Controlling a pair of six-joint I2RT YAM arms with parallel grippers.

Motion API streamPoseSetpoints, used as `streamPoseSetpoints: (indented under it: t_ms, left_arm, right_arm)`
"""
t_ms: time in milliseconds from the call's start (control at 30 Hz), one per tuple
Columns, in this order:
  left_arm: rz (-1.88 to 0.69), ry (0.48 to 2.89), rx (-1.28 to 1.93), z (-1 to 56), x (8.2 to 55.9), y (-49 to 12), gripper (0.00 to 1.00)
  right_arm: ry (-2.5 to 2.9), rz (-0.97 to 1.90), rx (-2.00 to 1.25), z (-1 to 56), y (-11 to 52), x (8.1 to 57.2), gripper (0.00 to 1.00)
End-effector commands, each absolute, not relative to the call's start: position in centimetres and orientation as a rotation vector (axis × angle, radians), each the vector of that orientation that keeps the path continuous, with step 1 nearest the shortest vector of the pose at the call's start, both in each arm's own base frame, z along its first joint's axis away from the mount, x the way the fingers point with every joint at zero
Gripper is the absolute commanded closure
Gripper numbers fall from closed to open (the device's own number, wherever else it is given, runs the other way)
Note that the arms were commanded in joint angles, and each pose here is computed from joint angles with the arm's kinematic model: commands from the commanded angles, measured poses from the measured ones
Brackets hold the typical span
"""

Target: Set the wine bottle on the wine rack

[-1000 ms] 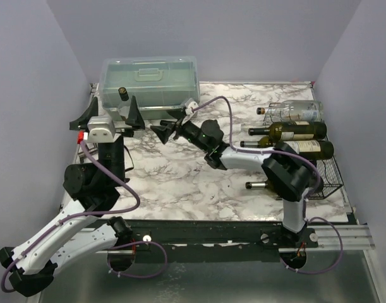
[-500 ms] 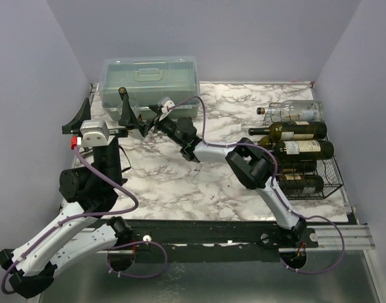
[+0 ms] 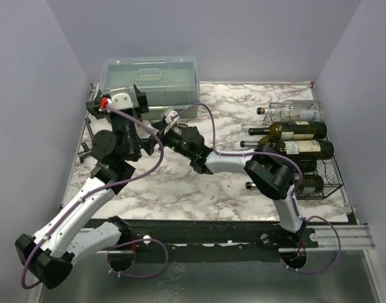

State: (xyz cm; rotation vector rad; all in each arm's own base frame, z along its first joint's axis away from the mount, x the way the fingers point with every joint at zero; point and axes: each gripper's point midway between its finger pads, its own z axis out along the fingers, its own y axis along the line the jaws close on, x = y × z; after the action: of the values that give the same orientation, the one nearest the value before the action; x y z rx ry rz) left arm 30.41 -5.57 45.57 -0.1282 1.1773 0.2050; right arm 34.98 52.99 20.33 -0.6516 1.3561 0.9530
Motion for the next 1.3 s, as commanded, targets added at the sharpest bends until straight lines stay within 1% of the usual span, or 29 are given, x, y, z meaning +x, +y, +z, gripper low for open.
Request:
streamPoseSetpoints:
  t_ms: [0,233,400,533,667,967,1067,1267]
  left_arm:
    - [0.246,1.250,-0.233,44.3,32.6,-3.7,0.01]
    - [0.324,1.381,-0.392,41.6,37.3,0.2,0.01]
    - [0.381,1.454,-0.421,39.2,40.1,2.0,0.01]
    - [0.412,1.511,-0.421,37.2,42.2,3.4,0.01]
    - [0.364,1.561,-0.413,35.8,44.5,3.4,0.01]
    - [0.278,1.678,-0.354,32.9,47.8,3.0,0.03]
    - [0.233,1.715,-0.330,31.9,48.6,2.3,0.06]
    - [0.189,1.770,-0.297,29.7,49.2,1.4,0.22]
  right_arm:
    - [1.377,0.981,-0.643,22.2,51.0,32.1,0.00]
    - [1.428,0.926,-0.645,21.6,46.9,30.2,0.00]
    - [1.462,0.872,-0.624,21.6,44.7,29.8,0.00]
    - [1.451,0.831,-0.690,20.8,43.8,29.2,0.00]
    - [1.475,0.806,-0.705,20.4,43.5,29.2,0.00]
    - [1.491,0.801,-0.717,19.8,43.7,29.2,0.00]
    - [1.499,0.800,-0.723,19.6,43.8,29.3,0.00]
    - [1.512,0.798,-0.671,19.6,43.6,29.8,0.00]
